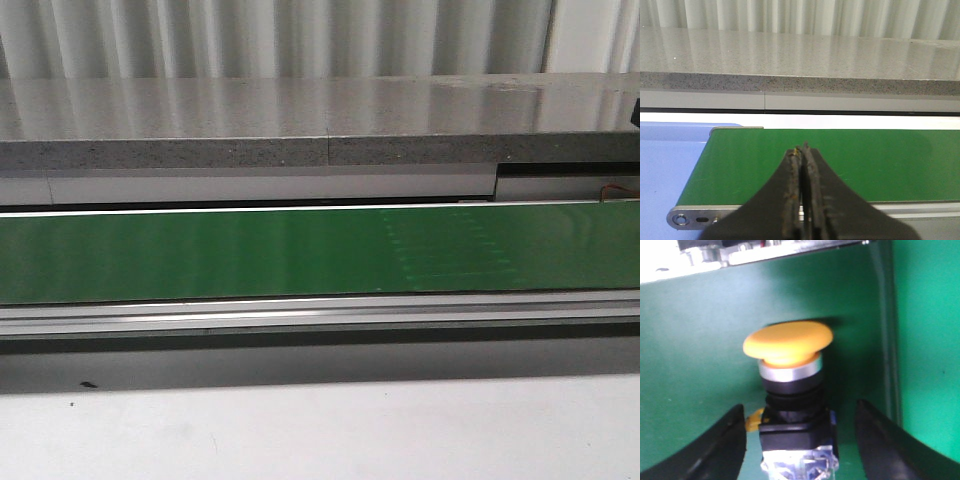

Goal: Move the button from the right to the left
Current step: 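Lift the button and set it on the belt end, opening the right gripper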

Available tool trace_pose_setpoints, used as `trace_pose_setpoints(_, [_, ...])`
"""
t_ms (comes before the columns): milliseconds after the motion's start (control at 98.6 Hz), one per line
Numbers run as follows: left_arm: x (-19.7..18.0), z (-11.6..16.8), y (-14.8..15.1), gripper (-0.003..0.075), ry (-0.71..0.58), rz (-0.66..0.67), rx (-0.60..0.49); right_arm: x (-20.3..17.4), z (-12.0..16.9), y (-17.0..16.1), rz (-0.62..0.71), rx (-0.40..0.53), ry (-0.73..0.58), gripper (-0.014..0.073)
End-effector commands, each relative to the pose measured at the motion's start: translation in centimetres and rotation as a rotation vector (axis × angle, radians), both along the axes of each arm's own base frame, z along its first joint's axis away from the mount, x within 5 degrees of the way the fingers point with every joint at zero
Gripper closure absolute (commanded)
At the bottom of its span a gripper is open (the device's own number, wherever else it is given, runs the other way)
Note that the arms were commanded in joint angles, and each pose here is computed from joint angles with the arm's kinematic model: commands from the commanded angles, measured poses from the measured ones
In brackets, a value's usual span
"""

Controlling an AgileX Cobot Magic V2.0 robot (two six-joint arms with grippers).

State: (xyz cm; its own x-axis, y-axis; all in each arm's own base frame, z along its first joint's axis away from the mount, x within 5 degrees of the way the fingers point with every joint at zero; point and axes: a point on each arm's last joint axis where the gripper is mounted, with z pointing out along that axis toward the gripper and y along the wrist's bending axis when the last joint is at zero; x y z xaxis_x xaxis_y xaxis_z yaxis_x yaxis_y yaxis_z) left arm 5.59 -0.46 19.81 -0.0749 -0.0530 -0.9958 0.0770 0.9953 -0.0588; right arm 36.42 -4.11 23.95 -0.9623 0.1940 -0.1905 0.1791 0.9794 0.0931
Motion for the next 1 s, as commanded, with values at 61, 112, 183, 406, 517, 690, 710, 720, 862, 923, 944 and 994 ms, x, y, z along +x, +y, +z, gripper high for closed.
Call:
trace_pose_setpoints(61, [0.0, -0.5, 0.0, 0.0741, -0.066, 0.001, -0.028, -0.9, 4.2, 0.5, 0.074, 0.006, -0.156, 0.0085])
trace_pose_setpoints(112, [0.0, -0.5, 0.0, 0.0741, -0.066, 0.001, -0.028, -1.3, 5.0, 0.8, 0.093, 0.015, -0.189, 0.0085])
trace_pose_setpoints(183, [0.0, -0.5, 0.0, 0.0741, -0.066, 0.001, -0.028, -2.2, 5.9, 1.4, 0.145, 0.015, -0.239, 0.0085])
trace_pose_setpoints(406, [0.0, -0.5, 0.0, 0.0741, -0.066, 0.001, -0.028, -6.3, 7.6, 3.4, 0.216, -0.033, -0.409, 0.0095])
trace_pose_setpoints(517, [0.0, -0.5, 0.0, 0.0741, -0.066, 0.001, -0.028, -8.7, 7.5, 4.2, 0.235, -0.053, -0.471, 0.0229])
trace_pose_setpoints(690, [0.0, -0.5, 0.0, 0.0741, -0.066, 0.001, -0.028, -12.6, 7.3, 4.5, 0.236, -0.066, -0.527, 0.0516])
trace_pose_setpoints(710, [0.0, -0.5, 0.0, 0.0741, -0.066, 0.001, -0.028, -13.0, 7.2, 4.5, 0.237, -0.069, -0.536, 0.0545])
trace_pose_setpoints(720, [0.0, -0.5, 0.0, 0.0741, -0.066, 0.001, -0.028, -13.1, 7.1, 4.5, 0.239, -0.070, -0.532, 0.0554])
trace_pose_setpoints(862, [0.0, -0.5, 0.0, 0.0741, -0.066, 0.001, -0.028, -16.0, 6.6, 4.5, 0.231, -0.084, -0.596, 0.0667])
trace_pose_setpoints(923, [0.0, -0.5, 0.0, 0.0741, -0.066, 0.001, -0.028, -17.0, 6.4, 4.5, 0.228, -0.088, -0.616, 0.0662])
trace_pose_setpoints(944, [0.0, -0.5, 0.0, 0.0741, -0.066, 0.001, -0.028, -17.4, 6.3, 4.5, 0.227, -0.091, -0.626, 0.0662])
trace_pose_setpoints(994, [0.0, -0.5, 0.0, 0.0741, -0.066, 0.001, -0.028, -18.4, 6.1, 4.5, 0.224, -0.095, -0.648, 0.0662])
